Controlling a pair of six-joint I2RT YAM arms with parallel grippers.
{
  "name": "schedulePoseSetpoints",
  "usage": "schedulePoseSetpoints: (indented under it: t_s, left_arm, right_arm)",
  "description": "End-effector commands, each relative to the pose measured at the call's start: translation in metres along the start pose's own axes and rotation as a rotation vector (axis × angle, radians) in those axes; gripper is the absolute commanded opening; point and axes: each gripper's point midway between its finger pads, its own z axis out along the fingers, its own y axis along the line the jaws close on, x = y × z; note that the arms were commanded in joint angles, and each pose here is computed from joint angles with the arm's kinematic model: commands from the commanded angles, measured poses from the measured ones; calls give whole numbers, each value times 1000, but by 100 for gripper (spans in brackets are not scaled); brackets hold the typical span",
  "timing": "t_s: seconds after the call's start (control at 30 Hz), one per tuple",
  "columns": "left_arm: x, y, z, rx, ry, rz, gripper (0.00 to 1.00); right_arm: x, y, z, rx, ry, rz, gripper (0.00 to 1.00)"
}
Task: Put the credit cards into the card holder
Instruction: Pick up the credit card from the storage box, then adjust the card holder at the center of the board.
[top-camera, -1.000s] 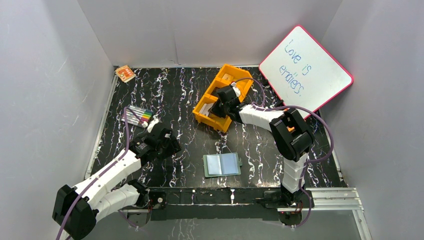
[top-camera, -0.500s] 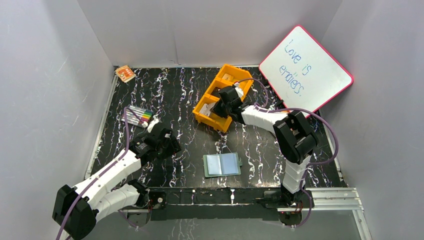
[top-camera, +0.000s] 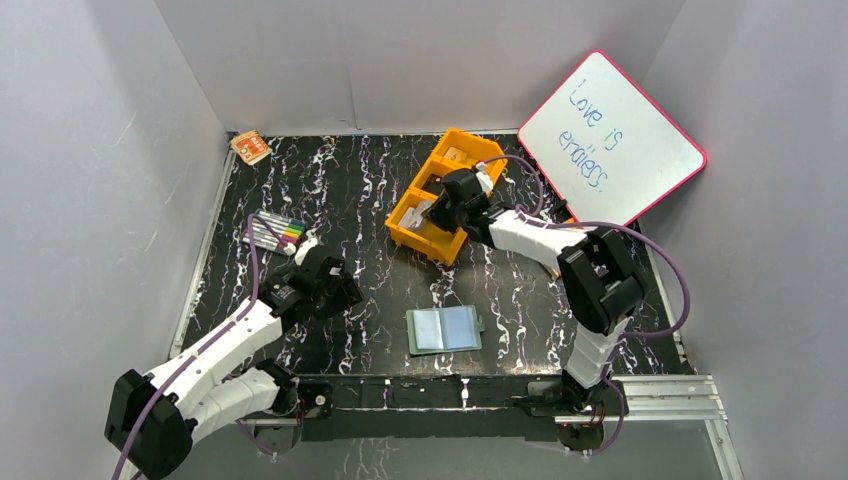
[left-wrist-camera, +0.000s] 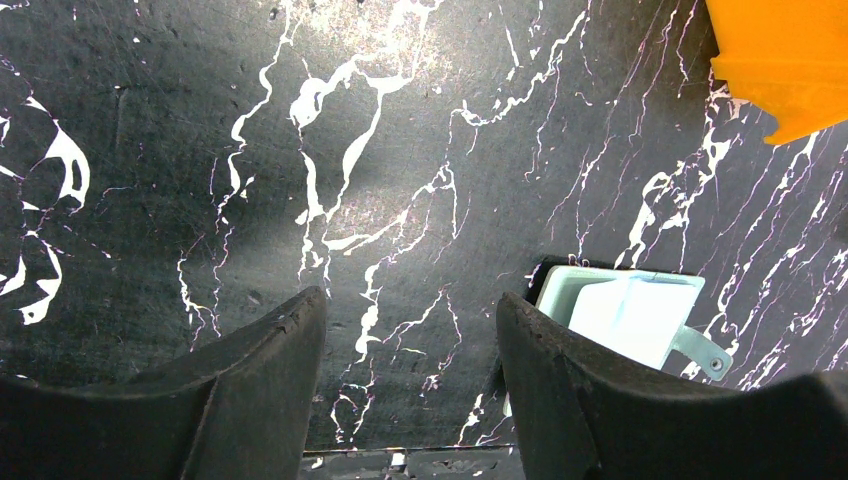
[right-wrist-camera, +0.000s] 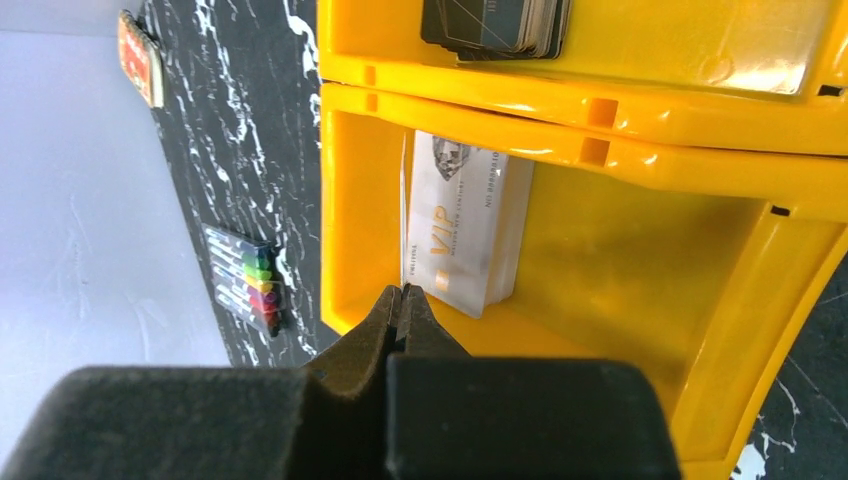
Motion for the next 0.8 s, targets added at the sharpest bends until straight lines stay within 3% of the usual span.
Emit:
schedulePoseSetpoints:
  t_s: [0.0, 0.17, 0.33, 0.53, 0.77]
  left_arm:
    - [-6, -2, -5, 11, -21, -8, 61]
    - [-11, -5, -9, 8, -33, -2, 60]
    - [-16, -6, -16, 20, -55, -1, 61]
    - [-19, -12, -21, 44, -61, -7, 61]
    - [-22, -19, -24, 75, -71, -26, 61]
  right_arm:
    - [-23, 32, -25, -71, -59, 54, 0]
    - [-27, 28, -44, -26, -42, 74, 0]
    - [-41, 21, -94, -15, -6, 86, 0]
    - [-54, 24, -181, -289, 168, 221, 0]
    - [-37, 39, -243, -484, 335, 176, 0]
